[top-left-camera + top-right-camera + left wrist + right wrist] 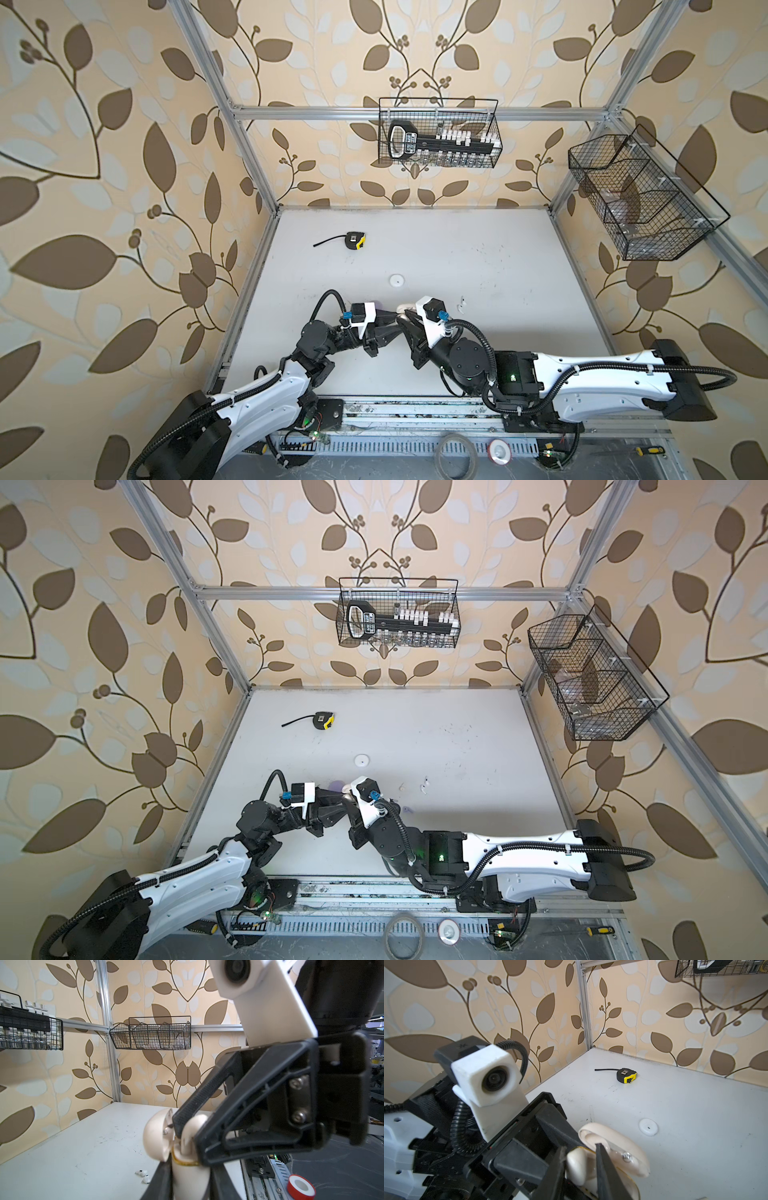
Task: Insert wireless bluetooth earbuds into charging case
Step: Insert the wireless bluetooth earbud into the charging case.
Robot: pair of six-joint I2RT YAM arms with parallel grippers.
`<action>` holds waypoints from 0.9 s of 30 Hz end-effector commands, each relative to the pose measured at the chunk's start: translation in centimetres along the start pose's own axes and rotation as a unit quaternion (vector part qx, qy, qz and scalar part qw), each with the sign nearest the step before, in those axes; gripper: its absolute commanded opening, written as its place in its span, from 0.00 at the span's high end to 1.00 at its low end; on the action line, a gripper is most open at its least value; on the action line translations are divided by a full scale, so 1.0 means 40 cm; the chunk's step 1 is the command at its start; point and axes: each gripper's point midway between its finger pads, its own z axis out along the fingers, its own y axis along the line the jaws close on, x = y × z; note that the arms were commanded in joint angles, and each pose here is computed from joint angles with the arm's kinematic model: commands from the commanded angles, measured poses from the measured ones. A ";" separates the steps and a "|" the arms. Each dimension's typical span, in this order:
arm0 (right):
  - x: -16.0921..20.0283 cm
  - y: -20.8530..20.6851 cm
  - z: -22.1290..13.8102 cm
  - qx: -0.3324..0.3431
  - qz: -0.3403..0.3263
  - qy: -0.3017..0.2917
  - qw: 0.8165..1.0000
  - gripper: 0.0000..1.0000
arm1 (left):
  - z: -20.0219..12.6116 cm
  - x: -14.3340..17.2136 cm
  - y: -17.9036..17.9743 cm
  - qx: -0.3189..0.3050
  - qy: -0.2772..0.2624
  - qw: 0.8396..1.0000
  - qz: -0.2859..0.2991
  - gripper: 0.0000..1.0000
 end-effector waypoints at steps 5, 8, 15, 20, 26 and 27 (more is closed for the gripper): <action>0.014 -0.038 -0.024 0.016 -0.015 0.000 1.000 0.61 | 0.012 -0.093 -0.047 0.048 -0.048 0.997 0.044 1.00; 0.021 -0.051 -0.034 0.015 -0.014 -0.001 1.000 0.60 | 0.012 -0.092 -0.052 0.052 -0.047 0.996 0.046 1.00; 0.032 -0.050 -0.050 -0.006 -0.012 0.002 1.000 0.60 | 0.012 -0.096 -0.061 0.061 -0.049 0.996 0.046 1.00; 0.031 -0.047 -0.055 -0.012 -0.015 0.002 1.000 0.56 | 0.014 -0.094 -0.062 0.062 -0.046 0.996 0.047 1.00; -0.008 -0.038 -0.086 -0.030 -0.002 -0.011 0.999 0.57 | 0.015 -0.090 -0.060 0.060 -0.044 0.996 0.048 1.00; -0.016 -0.040 -0.092 -0.032 0.004 -0.013 0.999 0.59 | 0.015 -0.090 -0.060 0.060 -0.044 0.996 0.049 1.00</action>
